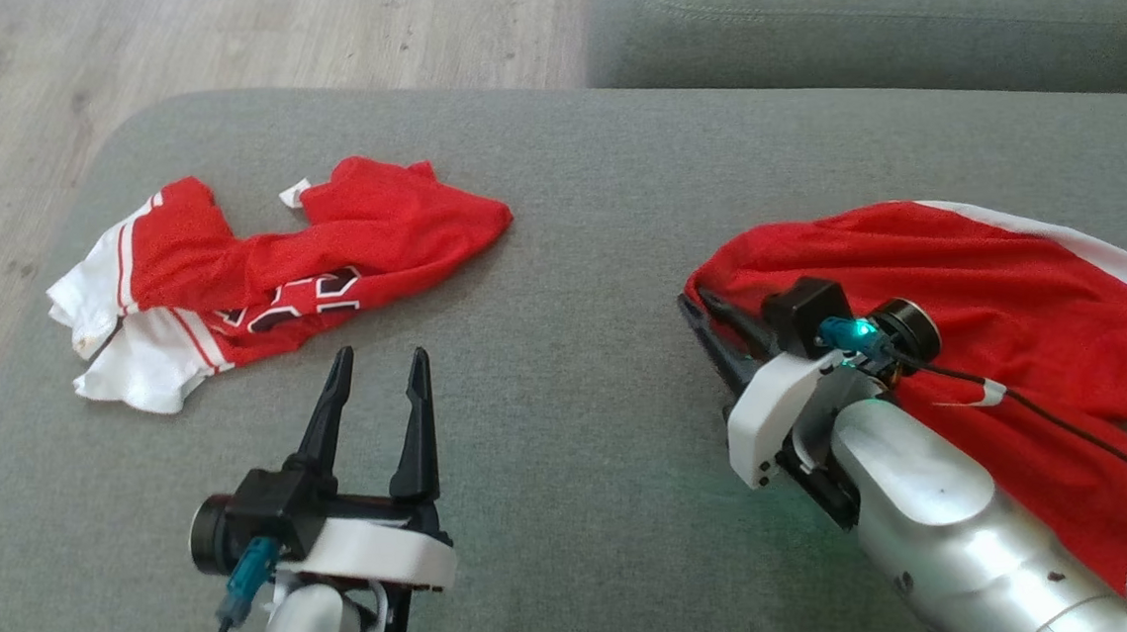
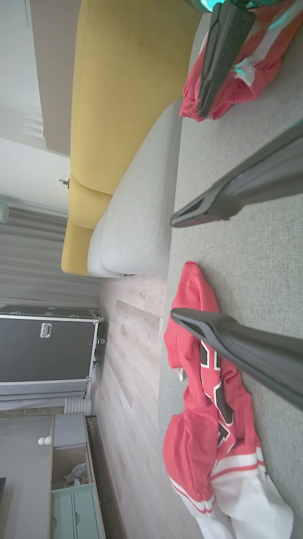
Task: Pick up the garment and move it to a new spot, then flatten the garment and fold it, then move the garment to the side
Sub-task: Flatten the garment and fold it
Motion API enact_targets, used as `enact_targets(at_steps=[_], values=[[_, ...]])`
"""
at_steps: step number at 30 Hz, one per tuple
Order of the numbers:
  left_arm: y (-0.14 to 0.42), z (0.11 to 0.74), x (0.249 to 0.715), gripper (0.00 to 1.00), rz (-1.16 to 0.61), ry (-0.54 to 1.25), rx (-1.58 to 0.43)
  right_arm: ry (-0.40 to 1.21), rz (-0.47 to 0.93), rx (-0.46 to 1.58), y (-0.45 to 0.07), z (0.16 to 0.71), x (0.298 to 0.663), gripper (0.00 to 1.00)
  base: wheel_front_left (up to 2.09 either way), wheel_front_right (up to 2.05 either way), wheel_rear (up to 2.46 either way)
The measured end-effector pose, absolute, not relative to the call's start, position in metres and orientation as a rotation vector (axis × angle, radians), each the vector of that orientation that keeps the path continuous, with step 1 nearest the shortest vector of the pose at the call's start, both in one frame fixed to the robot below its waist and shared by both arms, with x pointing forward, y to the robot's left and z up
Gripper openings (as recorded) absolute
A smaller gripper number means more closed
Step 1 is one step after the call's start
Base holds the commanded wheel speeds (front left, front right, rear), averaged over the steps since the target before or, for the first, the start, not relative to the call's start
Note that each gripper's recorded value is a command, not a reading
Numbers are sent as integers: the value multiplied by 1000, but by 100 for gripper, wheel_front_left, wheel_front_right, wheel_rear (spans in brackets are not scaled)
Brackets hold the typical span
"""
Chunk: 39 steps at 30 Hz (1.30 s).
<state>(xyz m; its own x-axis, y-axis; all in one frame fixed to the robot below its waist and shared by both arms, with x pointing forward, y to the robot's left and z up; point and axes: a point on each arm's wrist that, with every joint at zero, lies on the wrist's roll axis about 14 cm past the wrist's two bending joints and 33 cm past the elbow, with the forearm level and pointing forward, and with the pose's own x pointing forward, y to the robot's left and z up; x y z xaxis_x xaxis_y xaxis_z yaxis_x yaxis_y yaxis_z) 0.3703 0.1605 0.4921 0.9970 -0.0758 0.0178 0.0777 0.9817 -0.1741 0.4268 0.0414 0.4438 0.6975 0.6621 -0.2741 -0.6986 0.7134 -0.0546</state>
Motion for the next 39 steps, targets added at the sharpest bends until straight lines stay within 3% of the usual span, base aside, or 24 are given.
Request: enact_targets(at_steps=[11,24,28,32,36,39], values=[[151,498,378,100,-102,-28,-177,191,696,-95,23,462,435,100,0,0,0],[118,514,388,100,-203,-71,-161,11,365,-98,-95,508,447,100,0,0,0],[108,520,391,100,-232,-86,-165,-50,181,-91,-156,515,422,100,0,0,0],[102,516,391,100,-248,-74,-167,-10,87,-50,-181,495,397,100,0,0,0],[96,511,392,100,-264,-60,-170,79,32,-24,-194,461,367,100,0,0,0],[94,508,393,100,-271,-51,-170,86,25,-12,-195,458,366,100,0,0,0]])
